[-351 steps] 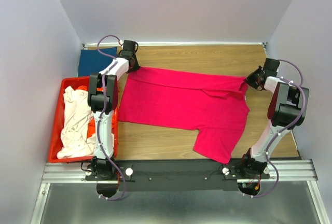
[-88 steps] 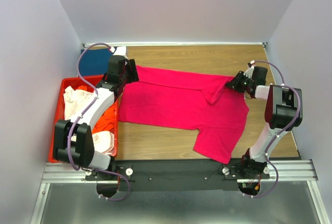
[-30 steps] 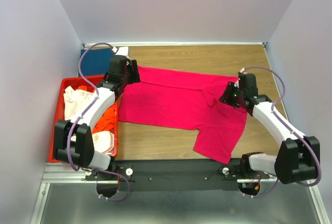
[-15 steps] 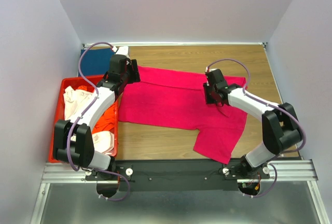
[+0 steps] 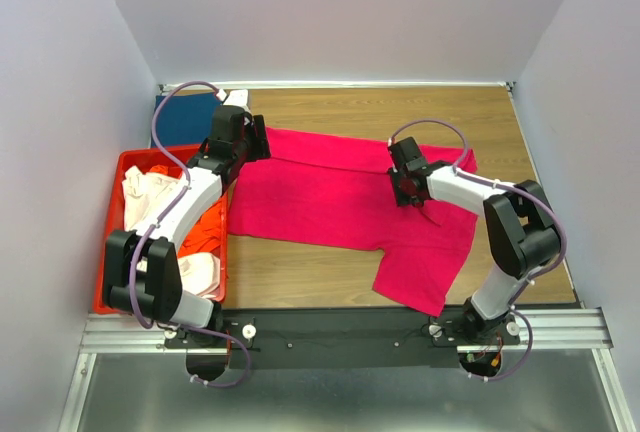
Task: Fold and stack the t-shirts
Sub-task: Fold the tshirt
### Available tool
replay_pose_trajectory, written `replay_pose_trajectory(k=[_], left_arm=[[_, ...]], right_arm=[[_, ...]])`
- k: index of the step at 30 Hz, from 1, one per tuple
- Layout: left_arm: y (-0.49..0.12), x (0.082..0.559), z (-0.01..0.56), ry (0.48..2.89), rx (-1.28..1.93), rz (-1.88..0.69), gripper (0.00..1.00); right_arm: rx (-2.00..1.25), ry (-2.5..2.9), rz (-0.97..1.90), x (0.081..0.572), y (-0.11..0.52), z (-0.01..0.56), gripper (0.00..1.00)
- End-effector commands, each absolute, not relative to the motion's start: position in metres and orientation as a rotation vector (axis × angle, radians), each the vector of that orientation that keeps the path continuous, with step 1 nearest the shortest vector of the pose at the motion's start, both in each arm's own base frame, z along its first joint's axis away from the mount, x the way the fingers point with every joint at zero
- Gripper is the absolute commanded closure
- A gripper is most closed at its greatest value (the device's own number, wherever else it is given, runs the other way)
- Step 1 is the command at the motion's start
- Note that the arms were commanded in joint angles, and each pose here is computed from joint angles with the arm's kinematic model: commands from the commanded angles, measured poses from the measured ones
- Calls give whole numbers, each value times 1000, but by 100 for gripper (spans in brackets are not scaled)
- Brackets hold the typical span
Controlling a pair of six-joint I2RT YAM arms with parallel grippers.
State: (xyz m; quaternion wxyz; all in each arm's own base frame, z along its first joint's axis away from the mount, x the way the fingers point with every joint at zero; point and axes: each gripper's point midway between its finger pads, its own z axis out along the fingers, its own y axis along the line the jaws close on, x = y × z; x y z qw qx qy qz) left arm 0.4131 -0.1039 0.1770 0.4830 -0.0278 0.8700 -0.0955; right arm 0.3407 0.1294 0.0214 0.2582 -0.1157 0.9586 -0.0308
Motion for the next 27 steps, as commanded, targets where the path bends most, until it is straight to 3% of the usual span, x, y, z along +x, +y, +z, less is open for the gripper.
replay_pose_trajectory(k=[1, 3, 7, 8, 15, 19, 27], left_arm=[[-104, 418, 181, 2115, -55, -214, 32], [-104, 418, 180, 2116, -56, -212, 32], [-104, 418, 180, 2116, -57, -212, 32], [-105, 418, 179, 2118, -54, -214, 32], [-105, 419, 180, 2117, -54, -216, 32], [-105, 418, 179, 2120, -53, -217, 32], [-106, 418, 179, 2122, -52, -221, 32]], right_arm=[[-320, 2613, -158, 339, 121, 12, 71], [-319, 2606, -147, 340, 123, 15, 79], [-309, 2571, -101, 344, 129, 31, 80], [-308, 2561, -97, 345, 129, 35, 86], [-305, 2541, -26, 345, 138, 56, 89], [-310, 2566, 43, 341, 147, 58, 95], [-246, 2642, 213, 337, 173, 50, 94]])
